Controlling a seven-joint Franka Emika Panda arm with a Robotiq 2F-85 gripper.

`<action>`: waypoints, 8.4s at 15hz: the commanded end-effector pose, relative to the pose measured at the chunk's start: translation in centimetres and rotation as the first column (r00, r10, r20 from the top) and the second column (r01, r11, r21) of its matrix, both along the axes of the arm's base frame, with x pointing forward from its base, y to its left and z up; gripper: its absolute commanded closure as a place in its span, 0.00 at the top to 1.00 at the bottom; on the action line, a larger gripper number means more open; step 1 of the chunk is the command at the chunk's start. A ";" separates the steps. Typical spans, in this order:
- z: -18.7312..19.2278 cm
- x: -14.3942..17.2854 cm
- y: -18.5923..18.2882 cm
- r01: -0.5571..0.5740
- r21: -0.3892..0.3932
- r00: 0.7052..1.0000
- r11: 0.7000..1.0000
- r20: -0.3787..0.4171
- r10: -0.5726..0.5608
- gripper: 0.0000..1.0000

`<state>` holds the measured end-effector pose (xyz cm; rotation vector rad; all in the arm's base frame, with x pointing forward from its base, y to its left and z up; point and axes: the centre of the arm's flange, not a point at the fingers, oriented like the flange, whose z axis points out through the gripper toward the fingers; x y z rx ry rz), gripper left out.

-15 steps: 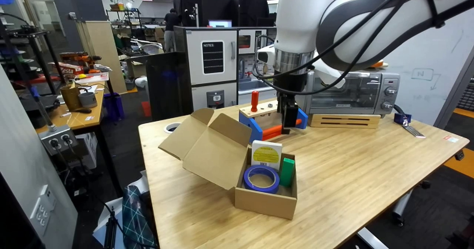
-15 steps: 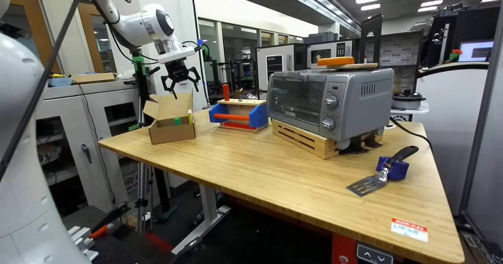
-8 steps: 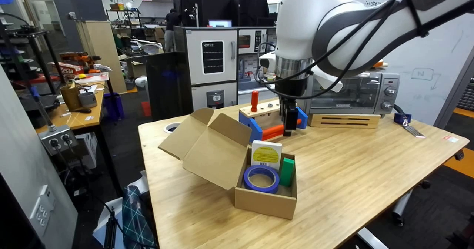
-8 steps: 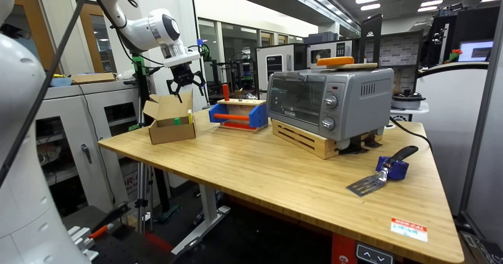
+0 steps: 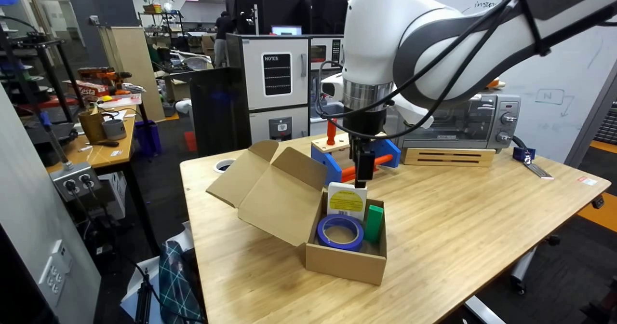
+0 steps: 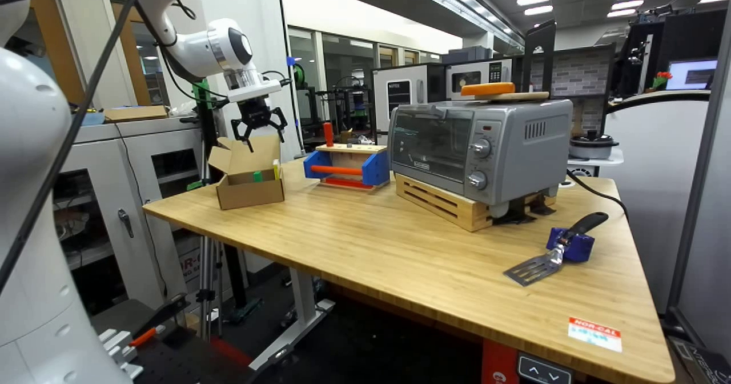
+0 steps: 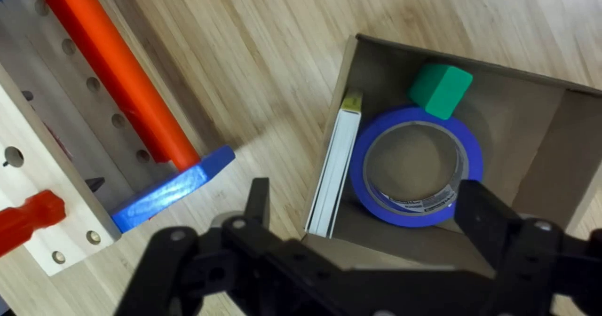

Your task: Pick the box in the carton box and put it on the table

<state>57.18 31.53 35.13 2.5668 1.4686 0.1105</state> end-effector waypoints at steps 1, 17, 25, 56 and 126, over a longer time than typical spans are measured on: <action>-0.7 0.6 -0.1 -0.015 0.014 1.000 1.000 0.002 0.015 1.00; -4.8 3.5 -2.0 -0.021 0.014 0.998 1.000 -0.052 0.022 1.00; -6.7 3.3 -1.9 -0.030 0.023 0.994 0.999 -0.105 0.032 1.00; -2.4 3.8 -2.0 -0.040 0.079 0.998 0.996 -0.052 0.044 0.04; -7.3 -8.7 -17.3 0.570 0.056 0.808 0.820 -0.218 -0.547 0.04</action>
